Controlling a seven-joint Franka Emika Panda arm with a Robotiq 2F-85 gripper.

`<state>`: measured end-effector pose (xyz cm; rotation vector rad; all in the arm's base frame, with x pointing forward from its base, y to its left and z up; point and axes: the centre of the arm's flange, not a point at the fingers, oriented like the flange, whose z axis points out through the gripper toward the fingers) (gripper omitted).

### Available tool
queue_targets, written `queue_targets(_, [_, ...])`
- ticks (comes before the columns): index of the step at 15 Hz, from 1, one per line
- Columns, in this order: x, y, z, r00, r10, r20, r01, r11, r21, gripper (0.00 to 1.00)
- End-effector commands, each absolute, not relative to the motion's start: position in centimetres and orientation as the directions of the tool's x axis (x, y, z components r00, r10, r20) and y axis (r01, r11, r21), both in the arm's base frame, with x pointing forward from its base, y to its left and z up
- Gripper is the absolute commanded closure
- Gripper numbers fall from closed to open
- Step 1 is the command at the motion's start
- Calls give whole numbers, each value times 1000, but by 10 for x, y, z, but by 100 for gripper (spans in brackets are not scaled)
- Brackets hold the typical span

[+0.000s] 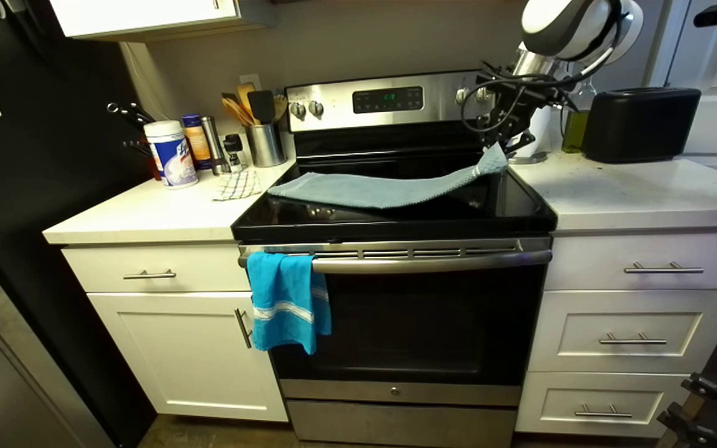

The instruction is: Hang the light blue towel on the handle of the oven door.

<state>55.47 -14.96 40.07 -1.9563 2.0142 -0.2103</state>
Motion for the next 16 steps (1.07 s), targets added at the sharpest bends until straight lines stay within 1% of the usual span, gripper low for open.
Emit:
queue_targets(1, [543,-156,436,18,-982,-189,-951,41,-307,98])
queue_targets(4, [542,-157,451,27,-974,-227,-962,37,-271,98])
queue_targets(8, [537,-155,466,-7,-958,-286,-970,76,-233,98])
queue_targets(13, [530,-153,492,-52,-938,-343,-969,131,-209,98])
queue_targets(16, [521,-148,517,-54,-931,-360,-966,140,-217,98])
